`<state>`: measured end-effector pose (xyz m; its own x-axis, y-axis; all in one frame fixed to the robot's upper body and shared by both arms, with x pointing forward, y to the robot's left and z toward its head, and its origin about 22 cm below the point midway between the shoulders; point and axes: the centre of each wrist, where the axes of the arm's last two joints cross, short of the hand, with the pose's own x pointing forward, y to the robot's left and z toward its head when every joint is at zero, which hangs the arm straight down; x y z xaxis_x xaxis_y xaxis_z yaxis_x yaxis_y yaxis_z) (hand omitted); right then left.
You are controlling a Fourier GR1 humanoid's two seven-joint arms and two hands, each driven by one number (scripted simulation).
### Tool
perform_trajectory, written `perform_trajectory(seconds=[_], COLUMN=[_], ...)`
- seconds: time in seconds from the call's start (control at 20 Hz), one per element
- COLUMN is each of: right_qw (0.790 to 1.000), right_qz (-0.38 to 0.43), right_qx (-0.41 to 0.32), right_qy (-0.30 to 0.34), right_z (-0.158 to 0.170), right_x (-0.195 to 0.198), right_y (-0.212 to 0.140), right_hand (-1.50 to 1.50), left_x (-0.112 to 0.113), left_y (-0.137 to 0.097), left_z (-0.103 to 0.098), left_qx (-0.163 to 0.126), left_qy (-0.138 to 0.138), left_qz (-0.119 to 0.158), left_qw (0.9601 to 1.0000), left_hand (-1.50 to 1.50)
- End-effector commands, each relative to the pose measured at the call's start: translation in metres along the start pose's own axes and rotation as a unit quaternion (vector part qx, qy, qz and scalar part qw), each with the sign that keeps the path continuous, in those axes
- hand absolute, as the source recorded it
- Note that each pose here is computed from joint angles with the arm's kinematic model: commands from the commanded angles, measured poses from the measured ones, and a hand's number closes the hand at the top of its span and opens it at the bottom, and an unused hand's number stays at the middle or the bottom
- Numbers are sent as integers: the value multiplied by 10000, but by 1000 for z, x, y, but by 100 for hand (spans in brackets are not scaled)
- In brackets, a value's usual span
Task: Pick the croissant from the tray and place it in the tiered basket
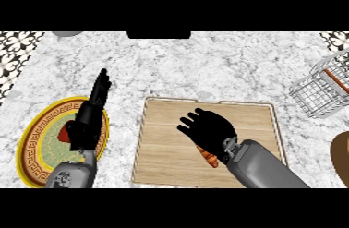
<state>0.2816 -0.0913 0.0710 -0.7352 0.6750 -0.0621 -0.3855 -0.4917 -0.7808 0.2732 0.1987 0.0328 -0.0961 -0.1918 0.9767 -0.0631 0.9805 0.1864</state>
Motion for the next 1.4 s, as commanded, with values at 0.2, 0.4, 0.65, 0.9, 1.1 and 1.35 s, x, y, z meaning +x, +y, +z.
perform_trajectory(seconds=[0.2,0.4,0.65,0.9,1.1,1.35], right_qw=[10000,9999,9992,9977,9926,9892], right_qz=[-4,-135,-362,-331,420,367], right_qx=[58,78,-101,-574,-1074,-1404], right_qy=[-40,-70,-113,-145,-368,-221], right_z=[-14,-7,-3,-29,-42,-48], right_x=[5,-5,-16,-12,10,3], right_y=[33,11,32,14,27,36], right_hand=[-150,-150,-150,150,150,150], left_x=[-4,-18,-10,-3,-9,-16], left_y=[5,18,5,-7,-1,2], left_z=[-6,-4,5,-5,-4,-18], left_qx=[19,-23,12,-21,-10,-1], left_qy=[26,72,-8,39,49,35], left_qz=[56,16,86,27,76,4], left_qw=[10000,10000,10000,10000,10000,10000], left_hand=[0,0,0,0,0,0])
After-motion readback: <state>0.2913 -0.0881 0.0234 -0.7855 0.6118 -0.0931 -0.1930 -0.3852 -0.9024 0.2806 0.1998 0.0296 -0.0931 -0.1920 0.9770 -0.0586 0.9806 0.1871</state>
